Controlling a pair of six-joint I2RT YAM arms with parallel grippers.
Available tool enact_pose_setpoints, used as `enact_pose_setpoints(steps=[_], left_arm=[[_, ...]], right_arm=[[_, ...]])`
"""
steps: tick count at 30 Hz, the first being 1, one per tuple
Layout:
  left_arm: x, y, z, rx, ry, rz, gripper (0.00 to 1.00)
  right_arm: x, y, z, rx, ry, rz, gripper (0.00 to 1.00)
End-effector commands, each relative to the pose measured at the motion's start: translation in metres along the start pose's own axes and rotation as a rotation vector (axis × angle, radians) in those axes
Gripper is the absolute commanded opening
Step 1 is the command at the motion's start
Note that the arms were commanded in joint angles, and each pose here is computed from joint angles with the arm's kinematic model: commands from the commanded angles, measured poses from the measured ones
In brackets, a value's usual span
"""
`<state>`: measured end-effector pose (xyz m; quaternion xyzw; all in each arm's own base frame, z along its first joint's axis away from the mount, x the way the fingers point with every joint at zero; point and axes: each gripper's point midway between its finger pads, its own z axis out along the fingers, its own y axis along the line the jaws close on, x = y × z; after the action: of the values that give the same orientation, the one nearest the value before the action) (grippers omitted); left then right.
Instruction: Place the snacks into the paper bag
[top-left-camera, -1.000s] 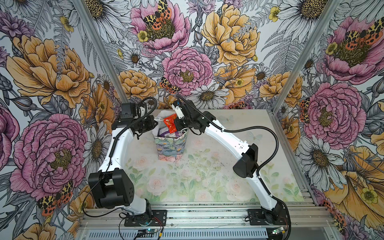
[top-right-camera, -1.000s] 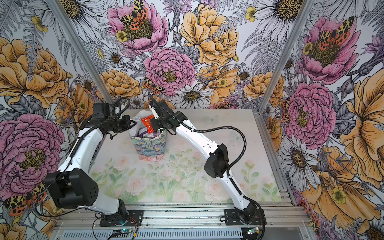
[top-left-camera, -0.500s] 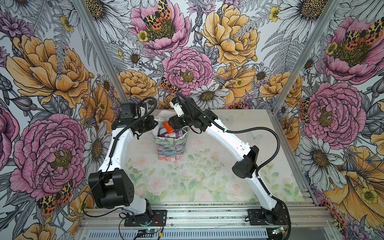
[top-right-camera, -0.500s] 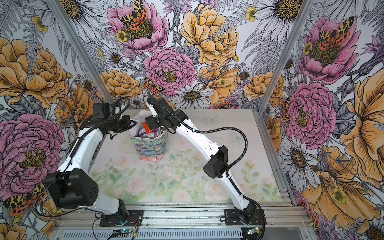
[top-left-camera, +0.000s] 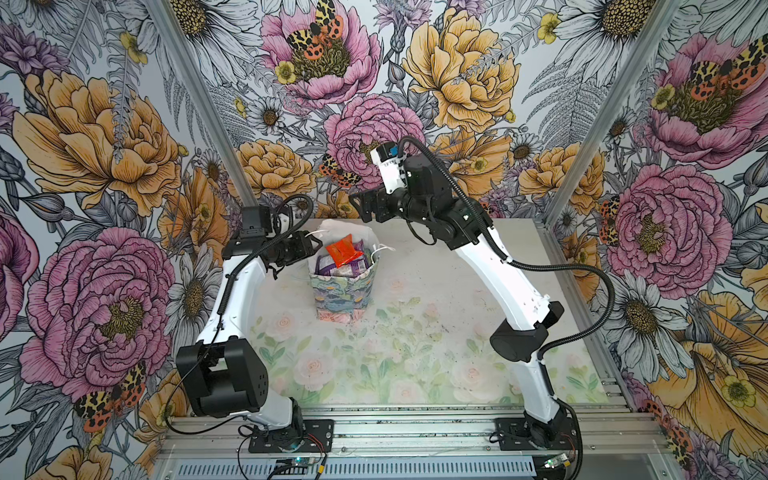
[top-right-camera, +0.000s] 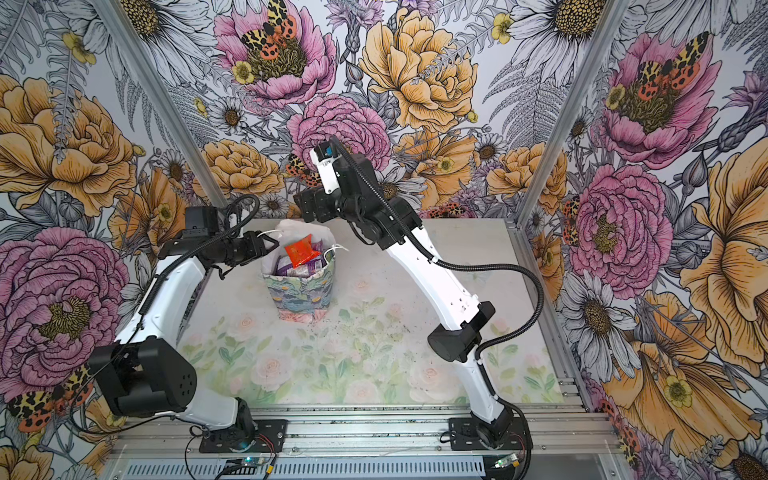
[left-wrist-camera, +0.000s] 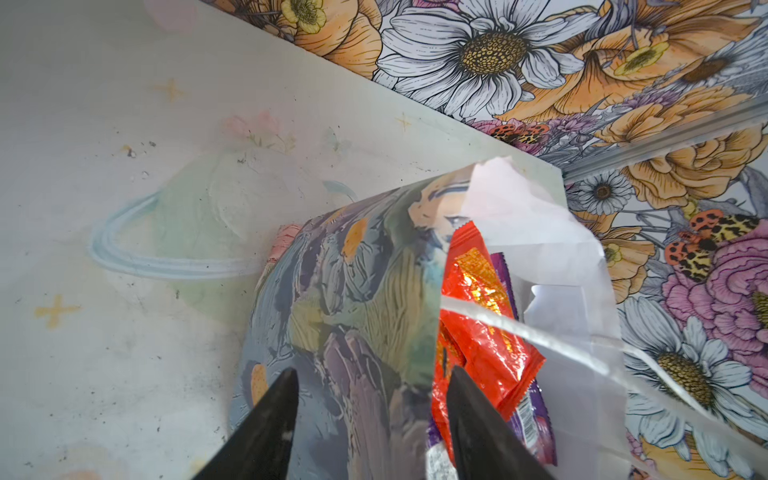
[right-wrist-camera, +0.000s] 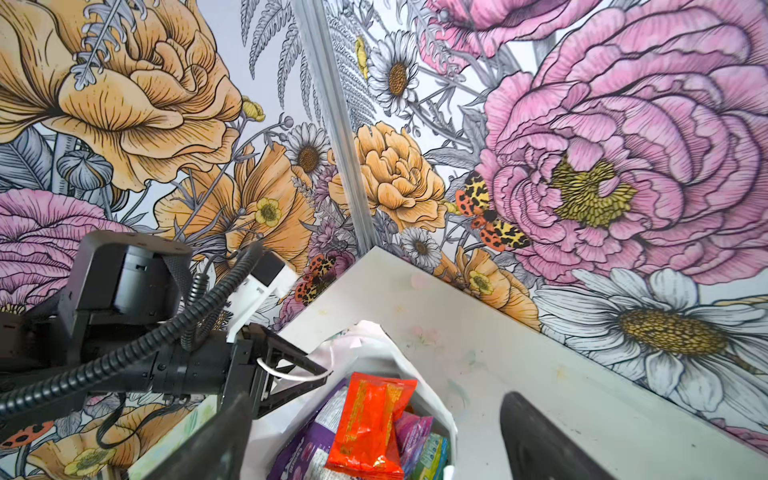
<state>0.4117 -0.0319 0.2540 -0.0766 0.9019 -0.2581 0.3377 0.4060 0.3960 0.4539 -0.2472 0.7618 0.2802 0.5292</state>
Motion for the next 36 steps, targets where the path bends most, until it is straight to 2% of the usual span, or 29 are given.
enact_pose_setpoints(steps=[1,6,9,16,18,20,27,36], left_arm=[[-0.009,-0.007,-0.015,0.016,-0.041,0.019,0.65],[-0.009,-0.009,-0.016,0.023,-0.043,0.024,0.73],[-0.009,-0.010,-0.017,0.022,-0.046,0.027,0.83],[-0.007,-0.012,-0.015,0.022,-0.040,0.034,0.85],[-0.007,-0.016,-0.015,0.026,-0.039,0.047,0.96],[-0.006,-0.020,-0.016,0.028,-0.042,0.062,0.99],[0.005,-0.023,-0.015,0.009,-0.020,0.099,0.99],[0.033,-0.007,0.005,-0.091,0.092,0.111,0.99]], right_arm=[[-0.011,-0.005,-0.017,-0.002,-0.018,-0.001,0.96],[-0.010,-0.014,-0.027,0.009,-0.011,-0.003,1.00],[-0.012,-0.017,-0.033,0.006,-0.021,0.003,1.00],[-0.002,-0.041,-0.046,0.069,-0.043,0.041,1.00],[0.005,-0.048,-0.050,0.085,-0.036,0.052,1.00],[0.007,-0.053,-0.055,0.097,-0.038,0.059,1.00],[0.009,-0.068,-0.076,0.139,-0.066,0.072,1.00],[0.007,-0.070,-0.083,0.142,-0.078,0.074,1.00]])
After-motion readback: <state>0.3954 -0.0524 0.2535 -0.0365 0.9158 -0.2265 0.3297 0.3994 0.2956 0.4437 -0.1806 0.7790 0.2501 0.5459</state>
